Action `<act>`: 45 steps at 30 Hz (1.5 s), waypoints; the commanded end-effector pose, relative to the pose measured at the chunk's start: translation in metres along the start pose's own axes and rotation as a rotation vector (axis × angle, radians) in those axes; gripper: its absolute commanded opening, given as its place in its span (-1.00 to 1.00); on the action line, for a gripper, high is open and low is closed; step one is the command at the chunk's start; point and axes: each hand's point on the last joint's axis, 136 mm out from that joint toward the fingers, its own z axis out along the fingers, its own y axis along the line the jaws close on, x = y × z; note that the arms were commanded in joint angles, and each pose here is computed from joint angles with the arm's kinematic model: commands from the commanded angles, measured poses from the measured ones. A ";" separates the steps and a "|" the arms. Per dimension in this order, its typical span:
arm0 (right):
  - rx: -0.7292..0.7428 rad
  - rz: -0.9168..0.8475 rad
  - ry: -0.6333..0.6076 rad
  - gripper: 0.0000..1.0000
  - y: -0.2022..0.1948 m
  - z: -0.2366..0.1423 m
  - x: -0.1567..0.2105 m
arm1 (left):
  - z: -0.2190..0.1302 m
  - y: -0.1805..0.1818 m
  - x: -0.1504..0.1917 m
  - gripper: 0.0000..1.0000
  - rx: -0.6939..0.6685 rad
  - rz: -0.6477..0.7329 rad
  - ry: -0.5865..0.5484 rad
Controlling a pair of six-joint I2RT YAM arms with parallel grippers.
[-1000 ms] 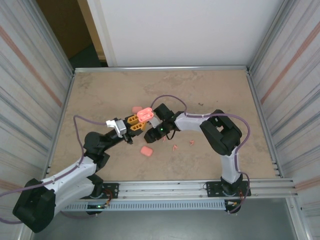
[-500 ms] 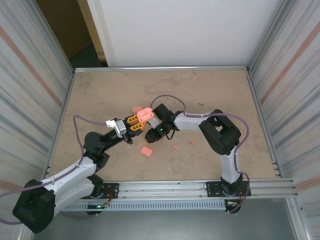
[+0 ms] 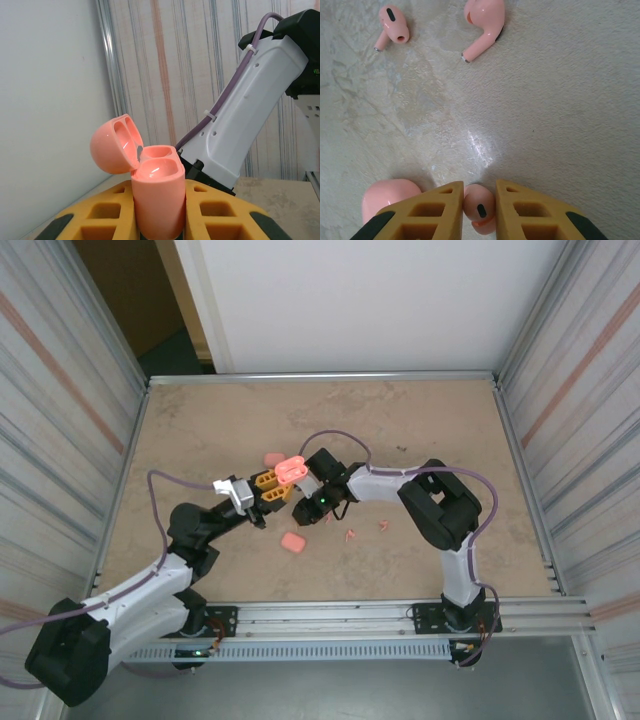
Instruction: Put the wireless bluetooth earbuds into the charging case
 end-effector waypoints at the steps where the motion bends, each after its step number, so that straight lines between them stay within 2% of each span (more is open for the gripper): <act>1: 0.023 -0.007 0.042 -0.62 0.002 -0.002 0.016 | -0.002 -0.001 -0.008 -1.00 -0.001 0.034 -0.025; 9: 0.090 -0.059 -0.086 -0.64 0.007 -0.034 -0.005 | -0.003 0.001 -0.001 -1.00 -0.016 0.018 -0.002; 21: 0.279 -0.133 -0.377 -0.65 0.016 -0.144 -0.022 | -0.004 0.009 0.026 -1.00 -0.058 -0.026 0.064; 36: 0.252 -0.301 -0.770 -0.64 0.092 -0.283 -0.029 | 0.013 0.018 0.053 -1.00 -0.050 -0.096 0.097; 45: 0.282 -0.386 -0.861 -0.65 0.110 -0.299 -0.051 | 0.023 0.013 0.058 -1.00 -0.003 -0.130 0.096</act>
